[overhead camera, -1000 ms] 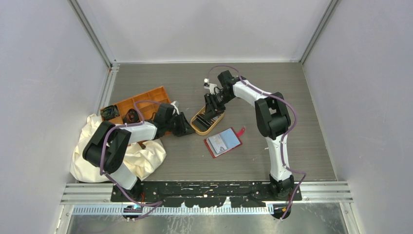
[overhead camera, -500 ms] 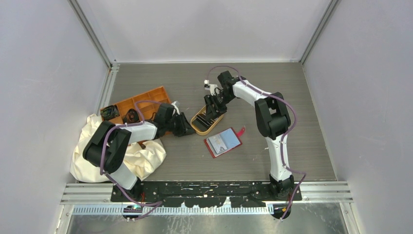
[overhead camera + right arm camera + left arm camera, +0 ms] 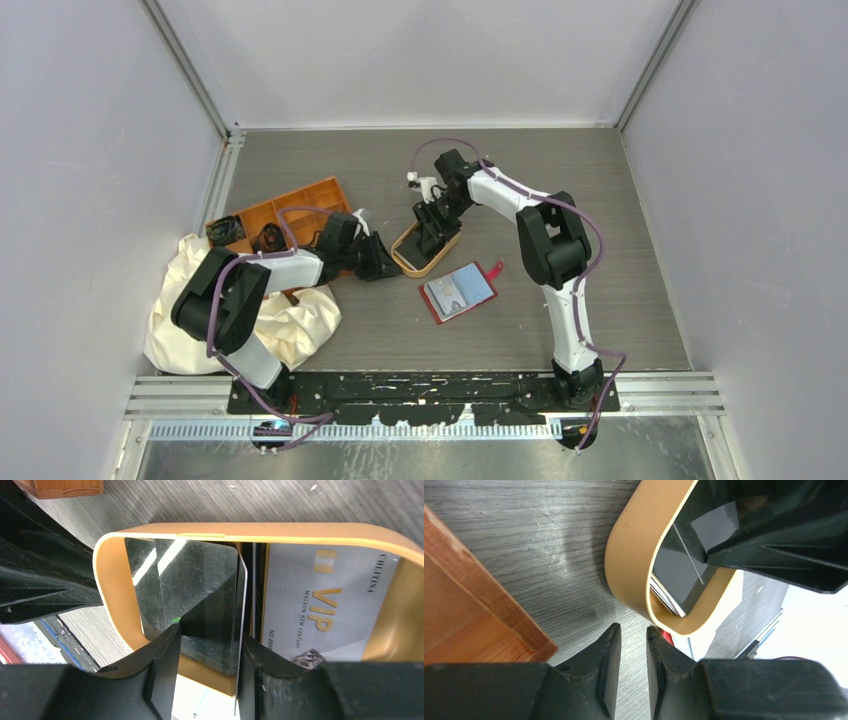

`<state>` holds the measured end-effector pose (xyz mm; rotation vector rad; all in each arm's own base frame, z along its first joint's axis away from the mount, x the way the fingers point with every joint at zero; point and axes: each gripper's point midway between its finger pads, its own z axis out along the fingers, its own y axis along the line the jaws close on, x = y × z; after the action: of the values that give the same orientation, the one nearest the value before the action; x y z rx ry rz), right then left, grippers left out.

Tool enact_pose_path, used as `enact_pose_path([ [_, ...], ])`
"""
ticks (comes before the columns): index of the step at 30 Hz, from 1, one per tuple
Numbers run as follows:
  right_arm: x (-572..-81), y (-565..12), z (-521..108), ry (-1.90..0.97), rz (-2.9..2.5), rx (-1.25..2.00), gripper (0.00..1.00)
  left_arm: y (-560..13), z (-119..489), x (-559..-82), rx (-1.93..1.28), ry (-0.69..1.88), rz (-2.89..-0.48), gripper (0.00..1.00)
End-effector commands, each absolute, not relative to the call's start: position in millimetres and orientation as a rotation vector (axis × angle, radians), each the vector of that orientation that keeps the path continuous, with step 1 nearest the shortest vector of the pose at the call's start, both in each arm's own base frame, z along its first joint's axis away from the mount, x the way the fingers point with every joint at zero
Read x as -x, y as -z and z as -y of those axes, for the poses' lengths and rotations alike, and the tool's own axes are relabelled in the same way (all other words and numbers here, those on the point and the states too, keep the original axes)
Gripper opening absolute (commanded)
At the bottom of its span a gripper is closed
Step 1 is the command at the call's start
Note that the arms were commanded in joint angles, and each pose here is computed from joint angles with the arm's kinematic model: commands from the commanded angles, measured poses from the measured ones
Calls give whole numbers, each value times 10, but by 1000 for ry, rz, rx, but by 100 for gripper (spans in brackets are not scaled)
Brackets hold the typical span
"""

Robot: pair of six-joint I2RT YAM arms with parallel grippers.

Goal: Put the credit cards into the card holder
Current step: Pick up the credit card from the storage box.

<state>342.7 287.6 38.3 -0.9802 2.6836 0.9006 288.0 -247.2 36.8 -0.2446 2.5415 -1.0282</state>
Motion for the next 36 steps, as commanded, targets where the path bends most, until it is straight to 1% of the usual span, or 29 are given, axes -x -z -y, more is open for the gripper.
enact_pose_path([
  [1,-3621,-665,-2858,-856,-2595,977,45,-489,2525,-2963,202,1069,-2493,26],
  [6,-3675,-734,-2813,-904,-2589,926,45,-470,2512,-2944,201,1064,-2500,26],
  [10,-3679,-764,-2808,-994,-2592,878,46,-492,2505,-2941,199,1064,-2495,26],
  [19,-3681,-800,-2772,-1138,-2606,789,52,-525,2481,-2913,192,1051,-2496,26],
  [21,-3701,-793,-2750,-1139,-2610,770,48,-526,2477,-2906,192,1051,-2497,26],
  [23,-3723,-774,-2723,-1126,-2614,758,41,-526,2475,-2900,192,1051,-2498,26],
  [28,-3771,-719,-2660,-1056,-2614,770,13,-552,2469,-2878,187,1054,-2496,25],
  [29,-3786,-735,-2650,-1046,-2598,786,9,-566,2466,-2872,183,1054,-2494,26],
  [32,-3833,-835,-2603,-1014,-2548,815,4,-647,2446,-2868,174,1053,-2463,25],
  [36,-3919,-1046,-2511,-981,-2470,813,3,-827,2413,-2869,153,1056,-2392,27],
])
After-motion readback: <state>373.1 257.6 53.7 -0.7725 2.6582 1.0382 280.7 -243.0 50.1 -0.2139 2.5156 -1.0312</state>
